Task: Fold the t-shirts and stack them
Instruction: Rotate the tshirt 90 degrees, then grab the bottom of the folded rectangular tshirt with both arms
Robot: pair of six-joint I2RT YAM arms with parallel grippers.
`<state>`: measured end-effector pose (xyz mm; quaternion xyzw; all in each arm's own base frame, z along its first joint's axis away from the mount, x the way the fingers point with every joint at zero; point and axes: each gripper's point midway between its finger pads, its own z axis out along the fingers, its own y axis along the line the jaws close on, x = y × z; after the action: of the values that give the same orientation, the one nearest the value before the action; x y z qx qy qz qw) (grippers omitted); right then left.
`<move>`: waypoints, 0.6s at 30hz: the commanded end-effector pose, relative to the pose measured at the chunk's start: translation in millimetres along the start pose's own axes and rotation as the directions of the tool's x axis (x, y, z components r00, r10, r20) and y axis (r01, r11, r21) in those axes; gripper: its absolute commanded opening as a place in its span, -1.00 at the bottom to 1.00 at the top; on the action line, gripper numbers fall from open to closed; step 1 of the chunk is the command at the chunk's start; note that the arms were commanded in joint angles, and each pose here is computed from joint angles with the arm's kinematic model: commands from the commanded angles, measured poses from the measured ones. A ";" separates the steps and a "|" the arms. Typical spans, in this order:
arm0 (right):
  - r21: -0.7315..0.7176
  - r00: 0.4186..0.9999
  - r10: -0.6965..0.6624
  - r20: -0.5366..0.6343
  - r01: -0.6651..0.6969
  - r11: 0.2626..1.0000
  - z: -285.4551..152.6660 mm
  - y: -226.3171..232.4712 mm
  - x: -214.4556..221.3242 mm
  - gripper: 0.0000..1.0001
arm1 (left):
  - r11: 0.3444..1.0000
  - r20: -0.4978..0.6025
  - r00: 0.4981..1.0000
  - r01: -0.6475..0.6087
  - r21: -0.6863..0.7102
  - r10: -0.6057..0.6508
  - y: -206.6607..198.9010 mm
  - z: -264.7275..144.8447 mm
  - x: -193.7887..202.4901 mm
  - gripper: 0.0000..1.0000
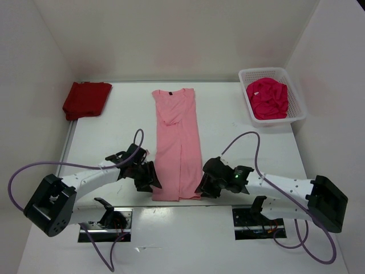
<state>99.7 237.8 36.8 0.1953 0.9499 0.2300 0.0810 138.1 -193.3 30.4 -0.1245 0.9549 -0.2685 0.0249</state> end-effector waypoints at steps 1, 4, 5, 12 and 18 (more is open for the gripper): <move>-0.064 0.999 0.032 0.026 -0.030 0.997 -8.2 3.7 -1.4 -0.12 | 1.000 -0.029 1.000 -0.003 -0.020 0.002 8.5 -1.7 9.0 0.16; -0.075 1.000 -0.007 -0.008 0.006 0.997 -1.2 1.2 5.5 0.01 | 0.999 -0.040 0.999 0.013 -0.034 -0.014 12.8 -1.0 12.5 0.19; -0.065 1.000 -0.019 -0.009 0.018 0.998 2.1 -0.5 5.7 0.01 | 0.999 -0.040 0.999 0.013 -0.034 -0.014 12.8 -0.9 12.5 0.19; -0.010 1.000 -0.016 0.022 0.016 1.000 8.8 -11.9 0.3 0.01 | 0.998 -0.081 0.996 0.045 -0.043 -0.048 22.7 4.6 24.3 0.05; -0.047 1.000 0.019 0.020 -0.019 0.999 13.5 -19.8 1.1 -0.10 | 0.999 -0.077 0.996 0.047 -0.021 -0.048 19.8 6.5 23.3 -0.21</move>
<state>87.7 222.1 16.2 0.1985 0.9483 0.2354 0.0775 113.4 -185.1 15.8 -0.1329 0.9566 -0.2588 -0.0169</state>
